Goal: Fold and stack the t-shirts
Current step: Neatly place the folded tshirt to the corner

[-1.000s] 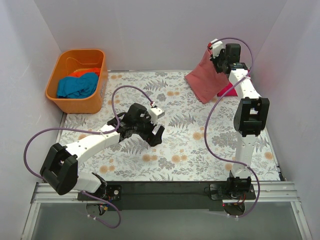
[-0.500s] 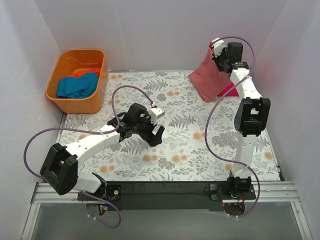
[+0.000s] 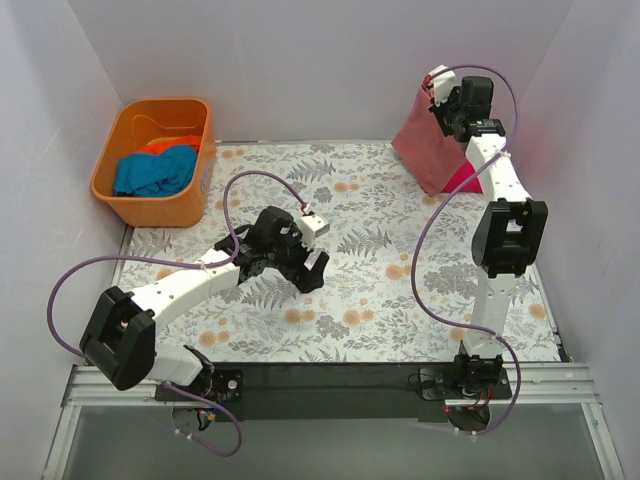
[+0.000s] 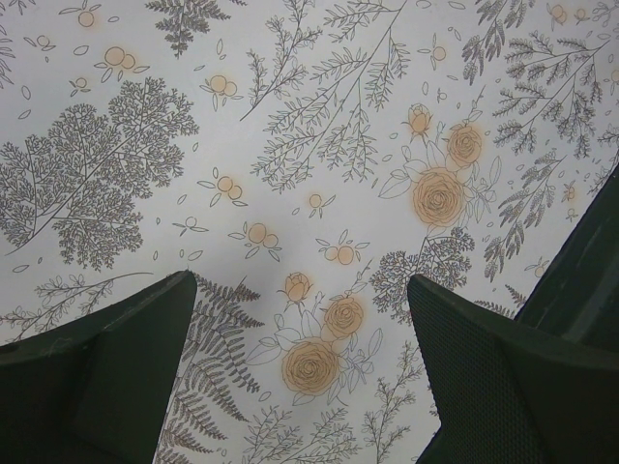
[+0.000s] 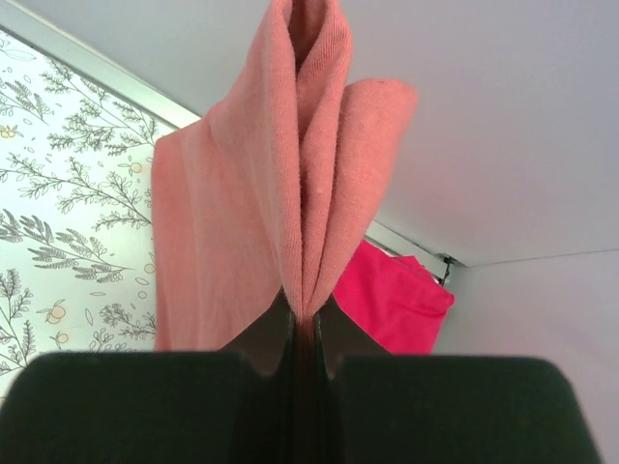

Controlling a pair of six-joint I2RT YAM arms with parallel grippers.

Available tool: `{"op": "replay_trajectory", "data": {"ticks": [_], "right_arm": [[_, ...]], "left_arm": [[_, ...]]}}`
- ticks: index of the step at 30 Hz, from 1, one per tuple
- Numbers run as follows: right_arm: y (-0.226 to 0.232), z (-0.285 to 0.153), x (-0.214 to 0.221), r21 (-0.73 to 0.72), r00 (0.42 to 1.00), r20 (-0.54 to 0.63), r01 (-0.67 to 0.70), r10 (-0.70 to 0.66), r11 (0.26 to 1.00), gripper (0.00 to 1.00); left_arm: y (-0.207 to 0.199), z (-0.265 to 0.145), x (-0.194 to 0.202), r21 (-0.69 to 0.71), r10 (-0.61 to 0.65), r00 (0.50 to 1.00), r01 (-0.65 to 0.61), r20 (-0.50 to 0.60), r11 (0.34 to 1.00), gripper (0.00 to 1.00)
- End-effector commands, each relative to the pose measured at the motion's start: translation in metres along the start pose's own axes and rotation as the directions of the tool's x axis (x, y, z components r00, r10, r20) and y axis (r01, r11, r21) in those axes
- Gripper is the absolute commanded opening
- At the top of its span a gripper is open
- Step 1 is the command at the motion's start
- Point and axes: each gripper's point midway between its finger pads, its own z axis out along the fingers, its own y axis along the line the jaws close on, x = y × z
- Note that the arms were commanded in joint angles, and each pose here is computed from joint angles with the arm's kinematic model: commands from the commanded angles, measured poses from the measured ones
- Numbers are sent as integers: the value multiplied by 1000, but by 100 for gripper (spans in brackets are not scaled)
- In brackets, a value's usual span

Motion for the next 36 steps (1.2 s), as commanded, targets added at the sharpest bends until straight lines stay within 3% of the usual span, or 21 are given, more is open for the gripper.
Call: {"op": "replay_trajectory", "data": {"ticks": [1,15,29,36], "right_arm": [[-45,-48,-68,128,988,146,26,-44,991,1],[-54,-57,-70,135,987,161,2,-24,991,1],[-99,-27,1,175,996,66,46,-59,983,1],[-98,-9,26,136,992,57,103,-112,985,1]], "left_arm": [[-1,-10,-14,-5,26,998,-25,50,1000,91],[0,-8,-14,-3,27,999,-27,41,1000,91],[-4,-9,-19,20,12,1000,-12,19,1000,91],[-5,-7,-23,32,-1,1000,1,5,999,92]]}}
